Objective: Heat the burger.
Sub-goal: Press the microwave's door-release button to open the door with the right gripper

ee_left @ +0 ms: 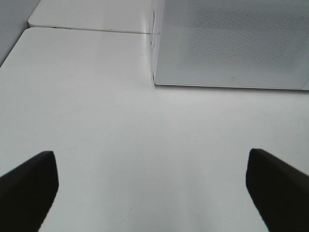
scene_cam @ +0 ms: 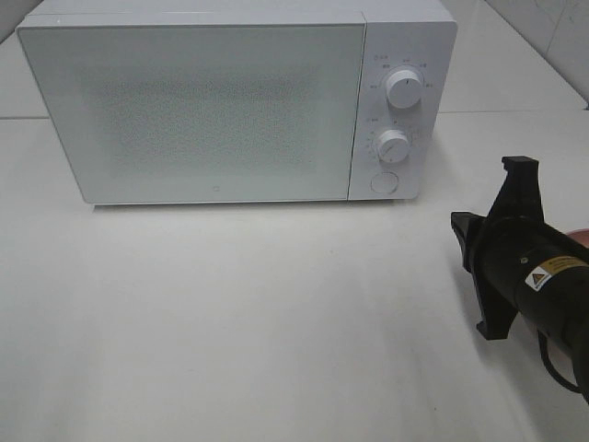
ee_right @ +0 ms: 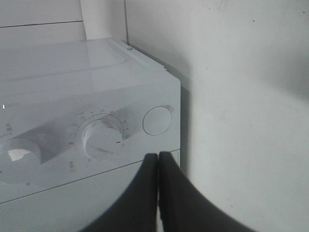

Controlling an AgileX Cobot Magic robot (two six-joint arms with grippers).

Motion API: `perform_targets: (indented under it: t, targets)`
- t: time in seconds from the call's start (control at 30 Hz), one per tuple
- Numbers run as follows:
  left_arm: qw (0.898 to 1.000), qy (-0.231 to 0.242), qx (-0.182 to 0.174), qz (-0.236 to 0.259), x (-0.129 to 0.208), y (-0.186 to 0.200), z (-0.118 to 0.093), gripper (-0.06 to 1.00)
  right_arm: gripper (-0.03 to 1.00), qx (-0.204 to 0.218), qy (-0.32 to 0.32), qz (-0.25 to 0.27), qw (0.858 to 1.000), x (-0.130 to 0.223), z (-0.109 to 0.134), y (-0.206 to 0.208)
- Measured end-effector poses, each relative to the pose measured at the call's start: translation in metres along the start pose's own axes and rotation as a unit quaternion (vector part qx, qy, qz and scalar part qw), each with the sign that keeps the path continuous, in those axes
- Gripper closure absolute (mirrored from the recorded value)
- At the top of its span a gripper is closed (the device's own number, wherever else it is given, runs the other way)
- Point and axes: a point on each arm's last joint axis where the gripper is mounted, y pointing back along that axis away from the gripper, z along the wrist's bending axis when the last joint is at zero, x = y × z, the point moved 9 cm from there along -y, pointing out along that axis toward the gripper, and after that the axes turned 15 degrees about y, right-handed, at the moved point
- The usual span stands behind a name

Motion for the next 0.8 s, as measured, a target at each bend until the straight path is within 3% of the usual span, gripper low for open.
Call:
perform_targets:
  t: [0.37, 0.8]
  targets:
    - [1.000, 0.000, 0.000, 0.000, 0.000, 0.000, 0.000, -0.03, 0.95, -0.003, 0.042, -0.010, 0.999, 0.006, 0.019, -0.019]
    - [1.000, 0.000, 0.000, 0.000, 0.000, 0.000, 0.000, -0.03, 0.95, 0.017, 0.042, -0.010, 0.999, 0.023, 0.009, -0.050]
